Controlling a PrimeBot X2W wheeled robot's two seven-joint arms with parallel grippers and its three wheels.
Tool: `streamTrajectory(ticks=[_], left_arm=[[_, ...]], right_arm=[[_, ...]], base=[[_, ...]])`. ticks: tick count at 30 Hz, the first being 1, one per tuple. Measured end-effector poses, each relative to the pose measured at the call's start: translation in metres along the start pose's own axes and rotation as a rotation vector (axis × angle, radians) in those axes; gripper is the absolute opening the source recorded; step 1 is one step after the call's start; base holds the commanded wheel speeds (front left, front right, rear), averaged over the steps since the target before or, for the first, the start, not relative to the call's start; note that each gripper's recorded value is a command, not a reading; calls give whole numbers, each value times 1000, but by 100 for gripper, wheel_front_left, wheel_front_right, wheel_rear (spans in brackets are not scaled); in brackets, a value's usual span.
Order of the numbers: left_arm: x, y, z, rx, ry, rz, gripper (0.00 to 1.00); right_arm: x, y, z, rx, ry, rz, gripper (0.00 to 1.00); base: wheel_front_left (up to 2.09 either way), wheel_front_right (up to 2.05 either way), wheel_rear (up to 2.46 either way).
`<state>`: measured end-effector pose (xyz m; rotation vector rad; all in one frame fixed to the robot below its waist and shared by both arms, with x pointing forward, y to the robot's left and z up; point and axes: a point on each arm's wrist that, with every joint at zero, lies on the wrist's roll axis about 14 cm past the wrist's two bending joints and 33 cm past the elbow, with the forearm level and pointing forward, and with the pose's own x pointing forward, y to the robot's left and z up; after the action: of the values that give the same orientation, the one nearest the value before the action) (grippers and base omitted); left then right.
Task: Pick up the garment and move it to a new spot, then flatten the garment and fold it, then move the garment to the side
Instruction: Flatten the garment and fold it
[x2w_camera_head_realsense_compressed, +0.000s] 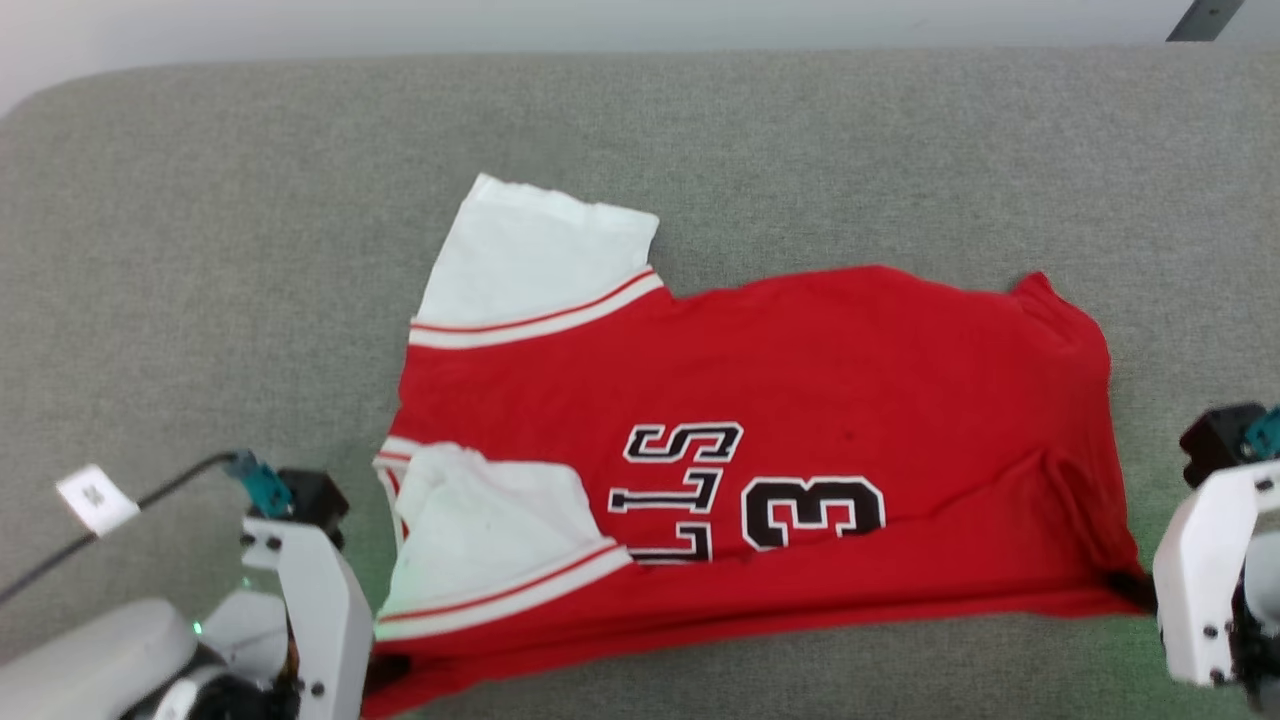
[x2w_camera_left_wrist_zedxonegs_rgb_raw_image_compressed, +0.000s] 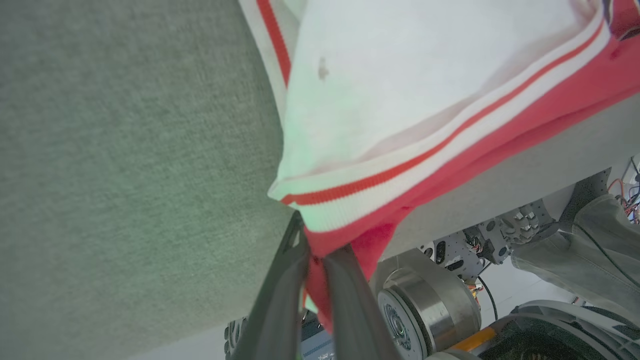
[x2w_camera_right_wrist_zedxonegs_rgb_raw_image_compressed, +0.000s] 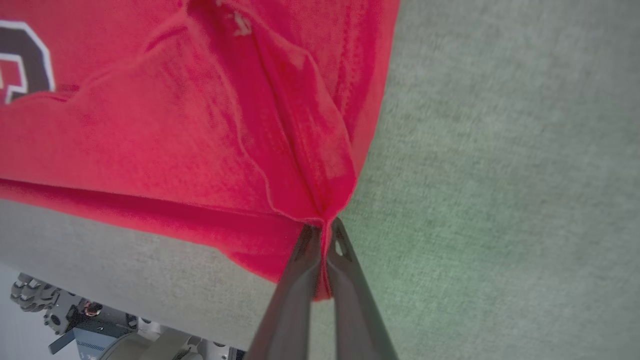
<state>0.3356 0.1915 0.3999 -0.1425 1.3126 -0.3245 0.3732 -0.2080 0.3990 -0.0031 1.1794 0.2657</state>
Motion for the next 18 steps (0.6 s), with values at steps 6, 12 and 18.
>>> streamTrajectory(ticks=[6, 12, 18], left_arm=[[10, -1, -18, -21, 36, -4, 0], [20, 2, -16, -46, 30, -3, 41], [21, 0, -9, -58, 11, -14, 100]], right_arm=[[4, 10, -22, 35, 39, 29, 0], [8, 14, -25, 50, 28, 33, 0], [8, 12, -22, 49, -3, 17, 100]], base=[[0, 0, 0], [0, 0, 0], [0, 0, 0]])
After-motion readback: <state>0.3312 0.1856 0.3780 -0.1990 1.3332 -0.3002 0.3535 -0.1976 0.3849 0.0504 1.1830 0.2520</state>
